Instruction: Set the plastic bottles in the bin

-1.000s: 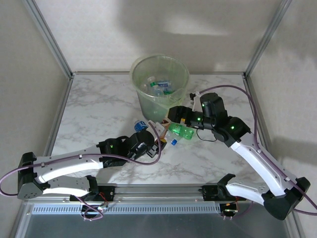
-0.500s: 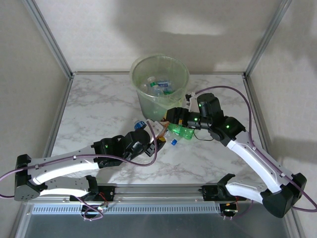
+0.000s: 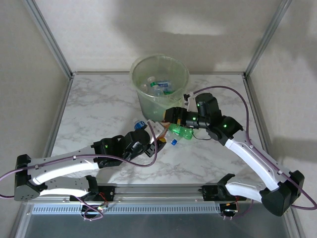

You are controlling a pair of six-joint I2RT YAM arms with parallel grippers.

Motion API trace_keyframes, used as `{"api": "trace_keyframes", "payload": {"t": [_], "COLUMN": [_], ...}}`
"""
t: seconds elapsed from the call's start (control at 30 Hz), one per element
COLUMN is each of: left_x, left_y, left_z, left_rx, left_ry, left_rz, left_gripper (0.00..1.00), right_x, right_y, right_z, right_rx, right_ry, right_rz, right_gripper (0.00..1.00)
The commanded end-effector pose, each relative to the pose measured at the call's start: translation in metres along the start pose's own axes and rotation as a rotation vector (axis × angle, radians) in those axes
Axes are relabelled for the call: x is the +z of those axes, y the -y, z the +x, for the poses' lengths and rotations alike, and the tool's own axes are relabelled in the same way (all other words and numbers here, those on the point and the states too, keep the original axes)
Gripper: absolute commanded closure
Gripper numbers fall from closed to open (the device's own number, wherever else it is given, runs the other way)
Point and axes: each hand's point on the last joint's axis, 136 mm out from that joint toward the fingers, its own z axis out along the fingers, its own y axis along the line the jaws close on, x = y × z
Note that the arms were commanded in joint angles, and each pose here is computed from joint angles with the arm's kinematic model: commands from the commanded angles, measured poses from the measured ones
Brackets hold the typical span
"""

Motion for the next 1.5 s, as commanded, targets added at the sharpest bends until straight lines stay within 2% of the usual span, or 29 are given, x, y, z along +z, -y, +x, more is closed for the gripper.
{"api": "trace_keyframes", "payload": {"t": [0.0, 0.3, 0.37, 0.47, 0.53, 0.57, 0.6, 0.7, 0.8, 0.93, 1.07, 1.2, 1.47], "left_x": [-0.011, -0.009, -0.010, -0.011, -0.013, -0.014, -0.016, -0.024, -0.042, -0.088, -0.124, -0.128, -0.092], "left_y": [-0.001, -0.018, -0.019, -0.026, -0.033, -0.036, -0.038, -0.048, -0.071, -0.111, -0.136, -0.162, -0.176], "left_z": [-0.022, -0.025, -0.026, -0.030, -0.031, -0.032, -0.034, -0.040, -0.059, -0.098, -0.118, -0.110, -0.065], "left_rx": [-0.012, -0.040, -0.044, -0.067, -0.087, -0.100, -0.114, -0.165, -0.276, -0.486, -0.603, -0.709, -0.933], "left_ry": [0.063, 0.072, 0.076, 0.092, 0.106, 0.116, 0.129, 0.170, 0.245, 0.427, 0.551, 0.560, 0.479], "left_rz": [0.014, -0.014, -0.020, -0.043, -0.064, -0.077, -0.085, -0.103, -0.149, -0.220, -0.254, -0.321, -0.315], "left_gripper": [0.50, 0.49, 0.46, 0.31, 0.17, 0.04, 0.01, 0.01, 0.01, 0.01, 0.01, 0.01, 0.04], "right_x": [0.001, -0.002, -0.002, -0.005, -0.008, -0.010, -0.012, -0.019, -0.031, -0.050, -0.065, -0.071, -0.046], "right_y": [-0.004, -0.005, -0.006, -0.010, -0.015, -0.018, -0.022, -0.034, -0.048, -0.070, -0.084, -0.086, -0.059], "right_z": [-0.004, -0.001, -0.002, -0.005, -0.009, -0.011, -0.014, -0.026, -0.046, -0.083, -0.127, -0.166, -0.218], "right_rx": [-0.006, 0.000, -0.002, -0.008, -0.014, -0.017, -0.023, -0.038, -0.062, -0.081, -0.070, -0.023, 0.096], "right_ry": [0.001, 0.007, 0.012, 0.023, 0.039, 0.047, 0.058, 0.097, 0.163, 0.273, 0.392, 0.505, 0.666], "right_rz": [-0.022, -0.036, -0.040, -0.049, -0.059, -0.064, -0.070, -0.089, -0.099, -0.128, -0.167, -0.170, -0.131], "right_gripper": [0.40, 0.63, 0.66, 0.68, 0.69, 0.69, 0.70, 0.70, 0.70, 0.69, 0.68, 0.67, 0.67]}}
